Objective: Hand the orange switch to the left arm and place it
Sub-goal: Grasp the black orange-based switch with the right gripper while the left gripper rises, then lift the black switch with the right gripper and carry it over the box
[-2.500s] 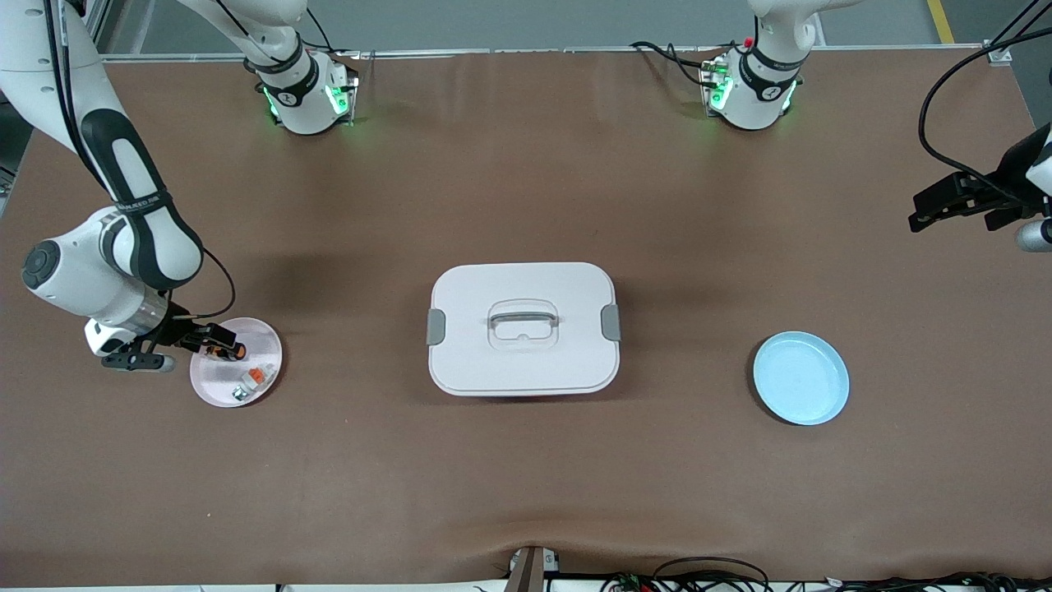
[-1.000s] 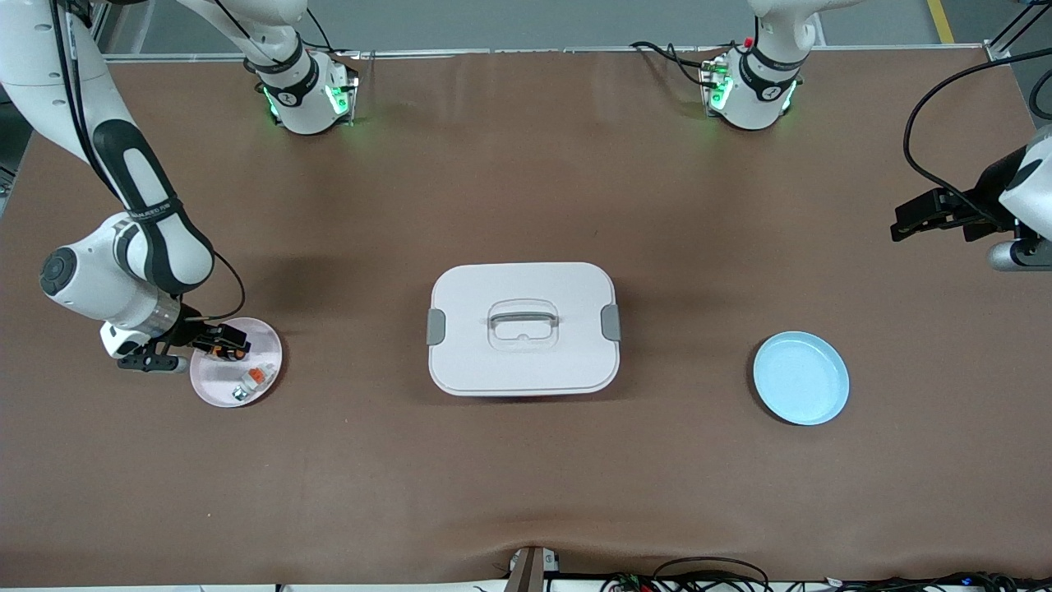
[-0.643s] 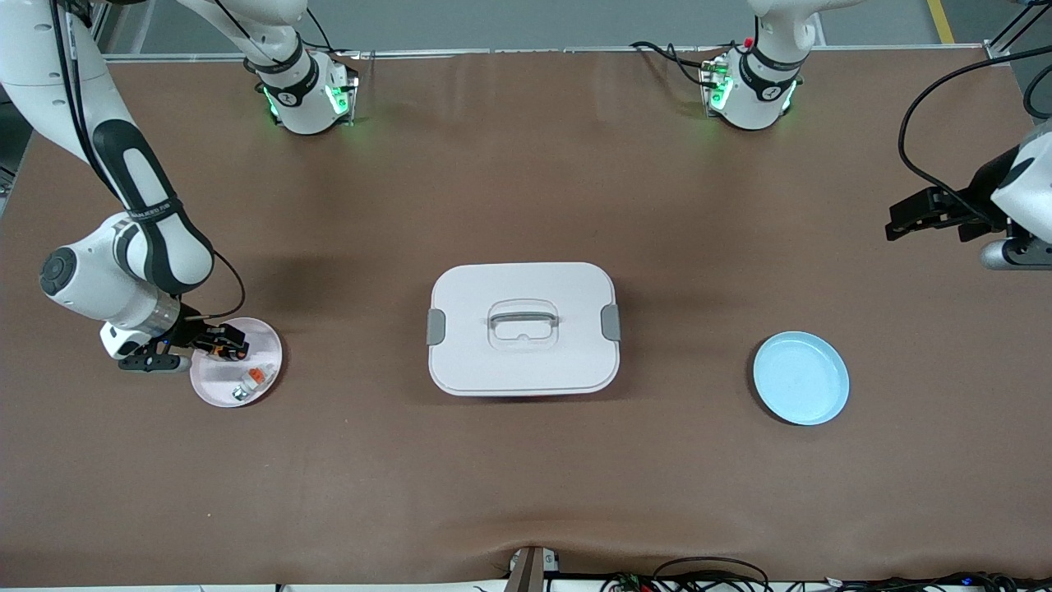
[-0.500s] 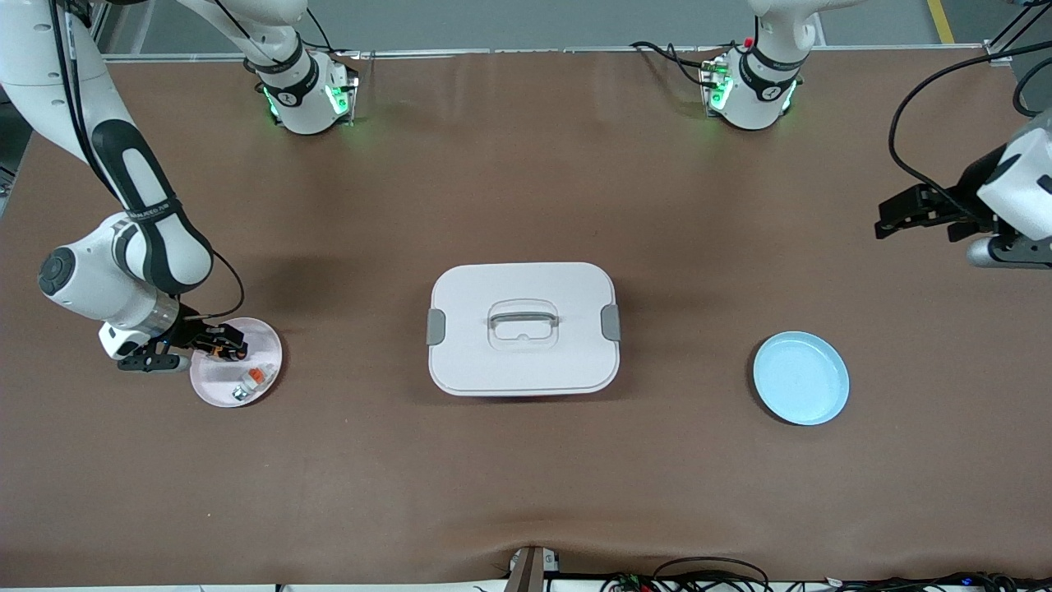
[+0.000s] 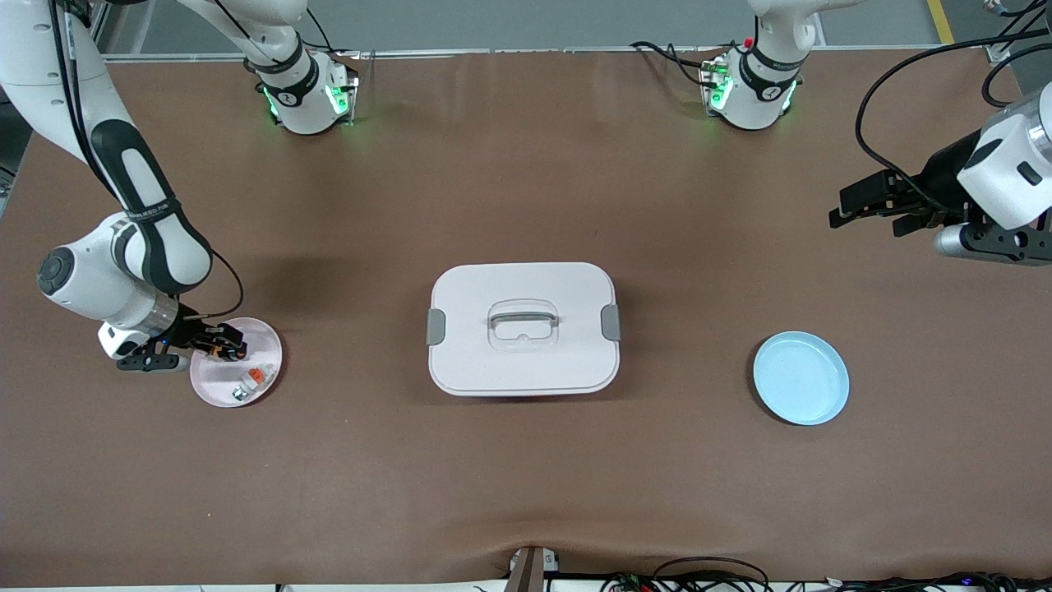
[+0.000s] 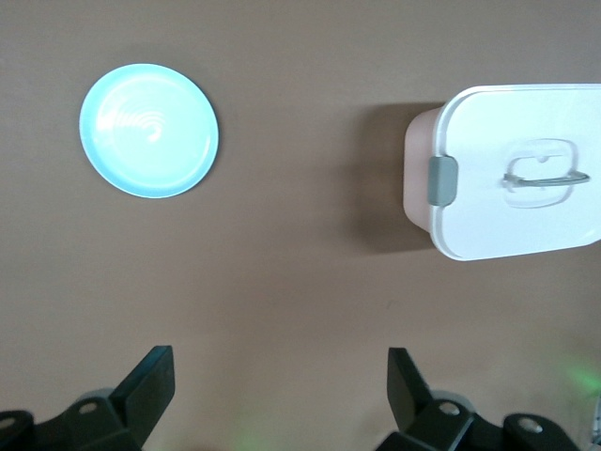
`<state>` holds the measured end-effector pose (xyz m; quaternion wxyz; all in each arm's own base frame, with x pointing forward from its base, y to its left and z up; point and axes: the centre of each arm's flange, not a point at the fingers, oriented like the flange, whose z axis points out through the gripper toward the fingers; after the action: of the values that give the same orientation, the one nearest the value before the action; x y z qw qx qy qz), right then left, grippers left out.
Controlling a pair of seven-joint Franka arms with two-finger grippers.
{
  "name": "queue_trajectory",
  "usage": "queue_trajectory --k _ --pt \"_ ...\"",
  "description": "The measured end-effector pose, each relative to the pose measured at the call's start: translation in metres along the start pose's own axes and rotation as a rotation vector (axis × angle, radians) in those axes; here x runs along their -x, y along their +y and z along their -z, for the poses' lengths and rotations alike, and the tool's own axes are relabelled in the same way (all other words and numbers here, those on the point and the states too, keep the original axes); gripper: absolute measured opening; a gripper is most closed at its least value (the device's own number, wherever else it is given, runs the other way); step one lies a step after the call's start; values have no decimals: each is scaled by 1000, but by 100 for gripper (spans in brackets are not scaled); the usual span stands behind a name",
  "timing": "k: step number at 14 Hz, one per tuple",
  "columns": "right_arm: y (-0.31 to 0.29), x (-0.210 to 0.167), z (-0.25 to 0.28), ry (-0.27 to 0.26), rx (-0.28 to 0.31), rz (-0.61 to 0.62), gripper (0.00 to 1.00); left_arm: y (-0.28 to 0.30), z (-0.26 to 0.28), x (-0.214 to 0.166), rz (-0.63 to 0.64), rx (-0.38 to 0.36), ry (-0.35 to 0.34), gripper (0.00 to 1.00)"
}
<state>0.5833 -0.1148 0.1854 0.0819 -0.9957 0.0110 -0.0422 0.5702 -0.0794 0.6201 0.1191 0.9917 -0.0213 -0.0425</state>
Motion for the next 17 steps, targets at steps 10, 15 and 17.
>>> queue_trajectory --k 10,15,17 --pt "-24 -30 29 -131 -86 -125 73 1 2 0 -2 5 3 100" --pt "-93 -54 68 -237 -96 -337 73 2 4 4 -3 3 -5 100" --pt "-133 -58 90 -260 -82 -429 73 2 4 7 -3 1 -22 100"
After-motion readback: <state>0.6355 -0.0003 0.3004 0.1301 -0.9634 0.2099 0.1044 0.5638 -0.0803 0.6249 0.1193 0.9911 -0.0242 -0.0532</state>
